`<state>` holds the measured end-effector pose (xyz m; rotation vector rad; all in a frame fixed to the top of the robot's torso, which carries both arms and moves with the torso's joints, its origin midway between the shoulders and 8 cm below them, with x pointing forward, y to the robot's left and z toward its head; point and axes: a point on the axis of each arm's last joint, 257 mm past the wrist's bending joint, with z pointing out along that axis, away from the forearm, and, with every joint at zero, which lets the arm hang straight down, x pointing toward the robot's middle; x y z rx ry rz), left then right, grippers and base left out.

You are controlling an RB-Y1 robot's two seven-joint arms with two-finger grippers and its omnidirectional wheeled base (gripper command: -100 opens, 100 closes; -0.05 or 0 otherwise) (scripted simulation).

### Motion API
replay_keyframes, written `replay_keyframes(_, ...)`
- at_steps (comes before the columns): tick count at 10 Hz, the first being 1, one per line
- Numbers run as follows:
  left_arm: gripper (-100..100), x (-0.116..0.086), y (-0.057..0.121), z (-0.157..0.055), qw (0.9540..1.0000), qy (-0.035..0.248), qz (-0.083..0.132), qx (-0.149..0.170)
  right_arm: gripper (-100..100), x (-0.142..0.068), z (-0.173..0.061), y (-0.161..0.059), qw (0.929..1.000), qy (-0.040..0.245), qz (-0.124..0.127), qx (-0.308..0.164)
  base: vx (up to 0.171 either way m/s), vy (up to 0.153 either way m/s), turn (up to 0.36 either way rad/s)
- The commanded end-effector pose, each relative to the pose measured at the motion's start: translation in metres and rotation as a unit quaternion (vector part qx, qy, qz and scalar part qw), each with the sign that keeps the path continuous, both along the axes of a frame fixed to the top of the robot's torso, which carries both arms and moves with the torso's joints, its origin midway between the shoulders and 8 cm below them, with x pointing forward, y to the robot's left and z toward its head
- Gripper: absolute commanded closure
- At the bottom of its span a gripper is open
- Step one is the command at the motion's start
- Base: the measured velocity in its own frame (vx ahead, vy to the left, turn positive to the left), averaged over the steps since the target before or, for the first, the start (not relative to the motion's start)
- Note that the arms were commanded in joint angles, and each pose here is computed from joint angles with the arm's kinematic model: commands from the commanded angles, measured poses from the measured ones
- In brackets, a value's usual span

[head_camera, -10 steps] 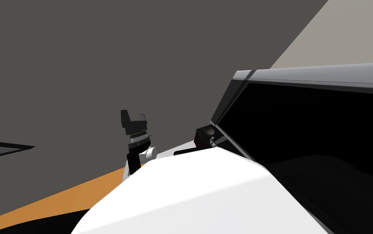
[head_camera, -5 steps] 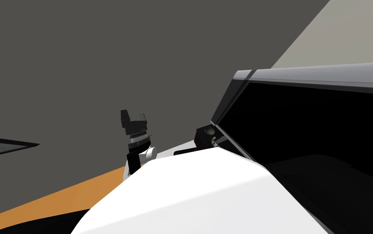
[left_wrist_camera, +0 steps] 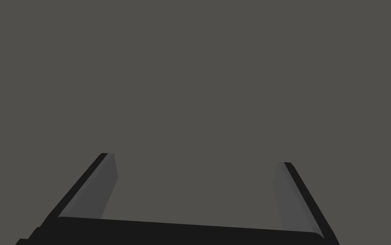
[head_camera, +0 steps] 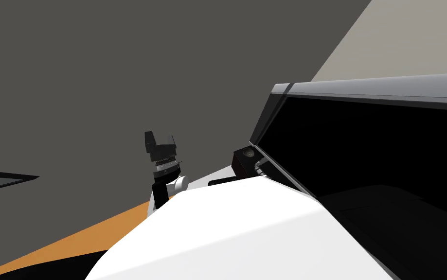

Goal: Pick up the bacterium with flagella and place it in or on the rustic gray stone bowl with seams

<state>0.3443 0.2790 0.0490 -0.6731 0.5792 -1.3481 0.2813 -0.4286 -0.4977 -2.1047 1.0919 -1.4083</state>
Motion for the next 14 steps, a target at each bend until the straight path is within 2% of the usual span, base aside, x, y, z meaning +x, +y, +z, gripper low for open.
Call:
replay_keyframes(1, 0, 0.000, 0.000, 0.000, 1.0000, 0.000, 0.000, 0.000, 100, 0.006, 0.009, -0.006, 0.9998, -0.012, -0.012, 0.011, -0.060, 0.032, -0.079)
replay_keyframes(5, 0, 0.000, 0.000, 0.000, 1.0000, 0.000, 0.000, 0.000, 100, 0.019, 0.033, -0.029, 0.9978, -0.042, -0.039, 0.035, -0.054, 0.024, -0.046)
replay_keyframes(8, 0, 0.000, 0.000, 0.000, 1.0000, 0.000, 0.000, 0.000, 100, 0.022, 0.045, -0.043, 0.9968, -0.051, -0.046, 0.041, -0.021, 0.010, 0.013)
replay_keyframes(14, 0, 0.000, 0.000, 0.000, 1.0000, 0.000, 0.000, 0.000, 100, 0.022, 0.061, -0.077, 0.9984, -0.037, -0.029, 0.031, 0.038, -0.003, 0.128)
